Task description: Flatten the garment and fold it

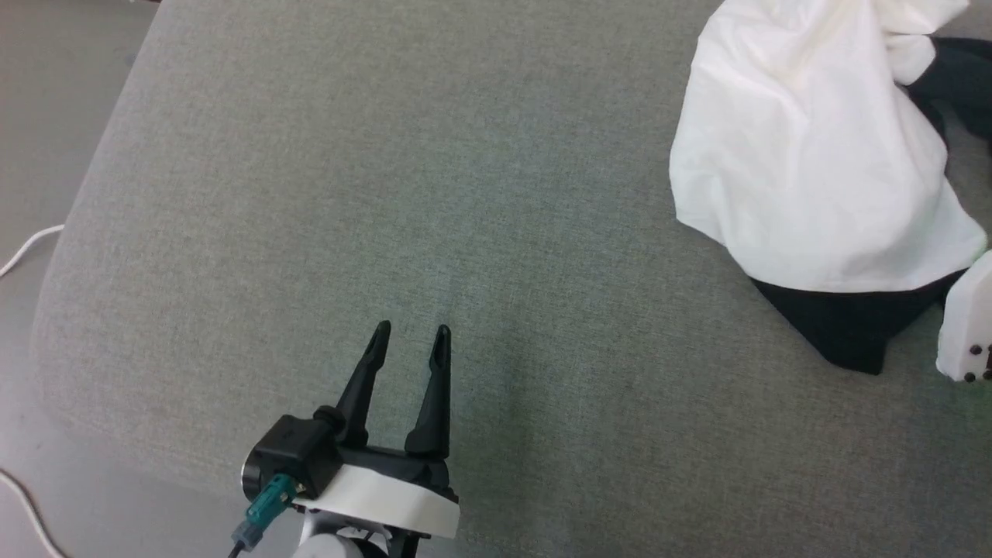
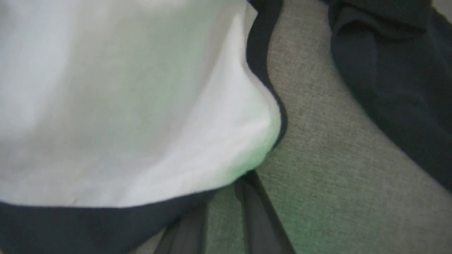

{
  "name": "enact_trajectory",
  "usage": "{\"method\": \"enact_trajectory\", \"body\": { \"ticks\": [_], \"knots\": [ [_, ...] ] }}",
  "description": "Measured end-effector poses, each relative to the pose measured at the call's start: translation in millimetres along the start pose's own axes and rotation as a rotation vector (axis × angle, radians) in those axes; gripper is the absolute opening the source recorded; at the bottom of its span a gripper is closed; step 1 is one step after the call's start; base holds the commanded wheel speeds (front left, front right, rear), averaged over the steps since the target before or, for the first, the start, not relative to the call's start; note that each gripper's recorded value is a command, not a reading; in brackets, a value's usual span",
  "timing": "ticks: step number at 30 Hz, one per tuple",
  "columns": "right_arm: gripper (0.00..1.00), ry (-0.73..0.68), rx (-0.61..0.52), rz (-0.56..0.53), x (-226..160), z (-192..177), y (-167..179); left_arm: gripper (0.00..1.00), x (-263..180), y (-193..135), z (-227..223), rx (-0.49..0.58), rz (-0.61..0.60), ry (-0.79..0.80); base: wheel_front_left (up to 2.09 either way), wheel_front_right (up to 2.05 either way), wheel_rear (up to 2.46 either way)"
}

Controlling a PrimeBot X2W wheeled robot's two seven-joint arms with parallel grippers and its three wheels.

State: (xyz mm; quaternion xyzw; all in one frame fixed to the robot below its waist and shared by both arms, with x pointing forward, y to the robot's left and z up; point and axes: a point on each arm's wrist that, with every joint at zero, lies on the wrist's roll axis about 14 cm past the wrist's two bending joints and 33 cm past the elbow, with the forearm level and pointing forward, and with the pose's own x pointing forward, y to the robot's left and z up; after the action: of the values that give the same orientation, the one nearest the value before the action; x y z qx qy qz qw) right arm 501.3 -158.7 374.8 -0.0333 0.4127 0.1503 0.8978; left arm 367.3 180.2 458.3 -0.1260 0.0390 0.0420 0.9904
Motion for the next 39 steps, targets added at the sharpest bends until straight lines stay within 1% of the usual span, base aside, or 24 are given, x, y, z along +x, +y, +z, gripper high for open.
{"method": "enact_trajectory", "body": {
  "ticks": [6, 9, 14, 17, 19, 22, 25, 26, 27, 28, 30, 32, 36, 39],
  "knots": [
    [0.00, -0.041, -0.027, 0.018, -2, 8, 6, 1.00, 1, 0, -2, -0.003, 0.004, 0.005, 0.00, 0.00, 0.00],
    [0.00, -0.105, -0.013, 0.031, -14, 22, 8, 1.00, 2, -1, 0, -0.005, -0.003, -0.003, 0.00, 0.00, 0.00],
    [0.00, -0.304, 0.031, -0.017, -60, 66, -12, 1.00, 3, -8, 9, -0.013, -0.029, -0.034, 0.00, 0.00, 0.00],
    [0.00, -0.404, 0.075, -0.084, -96, 76, -36, 1.00, 2, -13, 11, -0.016, -0.047, -0.039, 0.00, 0.00, 0.00],
    [0.00, -0.435, 0.130, -0.146, -120, 65, -58, 1.00, 0, -18, 9, -0.020, -0.063, -0.035, 0.00, 0.00, 0.00],
    [0.00, -0.426, 0.207, -0.257, -152, 26, -89, 1.00, 0, -27, 11, -0.021, -0.096, -0.041, 0.00, 0.00, 0.00],
    [0.00, -0.445, 0.253, -0.345, -177, -5, -106, 1.00, 4, -35, 15, -0.018, -0.128, -0.057, 0.00, 0.00, 0.00],
    [0.03, -0.466, 0.262, -0.355, -182, -10, -104, 1.00, 5, -38, 15, -0.018, -0.136, -0.057, 0.00, 0.00, 0.00],
    [0.45, -0.487, 0.278, -0.358, -186, -15, -101, 1.00, 5, -40, 15, -0.016, -0.144, -0.057, 0.00, 0.00, 0.00],
    [1.00, -0.495, 0.285, -0.357, -186, -21, -96, 1.00, 6, -42, 15, -0.014, -0.150, -0.057, 0.00, 0.00, 0.00],
    [1.00, -0.494, 0.301, -0.346, -183, -32, -87, 1.00, 8, -44, 13, -0.013, -0.158, -0.055, 0.00, 0.00, 0.00],
    [1.00, -0.497, 0.307, -0.320, -176, -36, -76, 1.00, 9, -47, 12, -0.011, -0.171, -0.050, 0.00, 0.00, 0.00],
    [1.00, -0.511, 0.236, -0.272, -166, -22, -62, 1.00, 9, -46, 9, -0.010, -0.170, -0.042, 0.00, 0.00, 0.00],
    [1.00, -0.534, 0.173, -0.232, -157, 1, -54, 1.00, 9, -46, 8, -0.009, -0.171, -0.037, 0.00, 0.00, 0.00]
  ]
}}
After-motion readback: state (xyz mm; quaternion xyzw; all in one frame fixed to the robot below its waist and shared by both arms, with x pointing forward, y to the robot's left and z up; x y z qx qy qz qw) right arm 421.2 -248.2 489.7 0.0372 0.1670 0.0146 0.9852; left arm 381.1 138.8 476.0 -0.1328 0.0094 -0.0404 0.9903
